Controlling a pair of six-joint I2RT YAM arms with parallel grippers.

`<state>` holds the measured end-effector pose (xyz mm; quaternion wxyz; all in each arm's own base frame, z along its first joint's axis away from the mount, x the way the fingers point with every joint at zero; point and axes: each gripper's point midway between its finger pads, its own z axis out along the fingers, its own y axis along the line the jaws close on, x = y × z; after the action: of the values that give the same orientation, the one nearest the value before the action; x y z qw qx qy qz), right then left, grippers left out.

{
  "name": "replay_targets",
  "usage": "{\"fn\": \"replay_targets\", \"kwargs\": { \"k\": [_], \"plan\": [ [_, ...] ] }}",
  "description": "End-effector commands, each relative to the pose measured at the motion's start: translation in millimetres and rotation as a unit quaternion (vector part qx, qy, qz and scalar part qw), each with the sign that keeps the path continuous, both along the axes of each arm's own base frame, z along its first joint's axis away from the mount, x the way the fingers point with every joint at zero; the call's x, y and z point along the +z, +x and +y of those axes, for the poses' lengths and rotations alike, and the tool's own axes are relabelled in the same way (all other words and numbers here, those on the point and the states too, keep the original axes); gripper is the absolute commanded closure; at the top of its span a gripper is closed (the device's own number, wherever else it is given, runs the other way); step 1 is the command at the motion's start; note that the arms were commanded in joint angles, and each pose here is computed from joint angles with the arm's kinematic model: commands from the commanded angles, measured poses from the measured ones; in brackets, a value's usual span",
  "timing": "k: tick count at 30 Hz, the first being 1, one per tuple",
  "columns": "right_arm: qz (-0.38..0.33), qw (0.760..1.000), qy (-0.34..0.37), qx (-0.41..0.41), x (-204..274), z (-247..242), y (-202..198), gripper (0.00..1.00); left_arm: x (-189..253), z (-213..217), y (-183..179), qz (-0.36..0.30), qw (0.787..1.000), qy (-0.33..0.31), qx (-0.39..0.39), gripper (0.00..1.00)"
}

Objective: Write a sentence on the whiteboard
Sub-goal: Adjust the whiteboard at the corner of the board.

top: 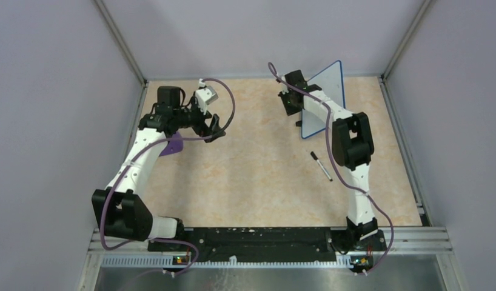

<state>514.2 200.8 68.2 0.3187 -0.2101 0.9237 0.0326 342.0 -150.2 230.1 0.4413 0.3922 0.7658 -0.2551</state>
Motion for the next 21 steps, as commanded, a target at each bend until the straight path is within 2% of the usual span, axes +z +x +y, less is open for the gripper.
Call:
{"fn": "replay_targets", "kwargs": {
  "k": [1,13,21],
  "plan": [
    [-0.022,1.0,-0.011,-0.003,5.0,-0.9,10.7,0.85,21.2,-5.1,-5.8,-0.033,0.999,-0.021,-0.012,0.01],
    [0.022,0.999,-0.049,0.005,-25.3,-28.4,-26.3,0.89,21.0,-5.5,-4.2,-0.03,0.999,-0.024,-0.007,0.01],
    [0.038,0.998,-0.055,0.012,-21.6,-51.4,-58.0,0.89,24.9,-7.8,-6.7,-0.038,0.999,-0.026,-0.01,0.01]
  ]
}}
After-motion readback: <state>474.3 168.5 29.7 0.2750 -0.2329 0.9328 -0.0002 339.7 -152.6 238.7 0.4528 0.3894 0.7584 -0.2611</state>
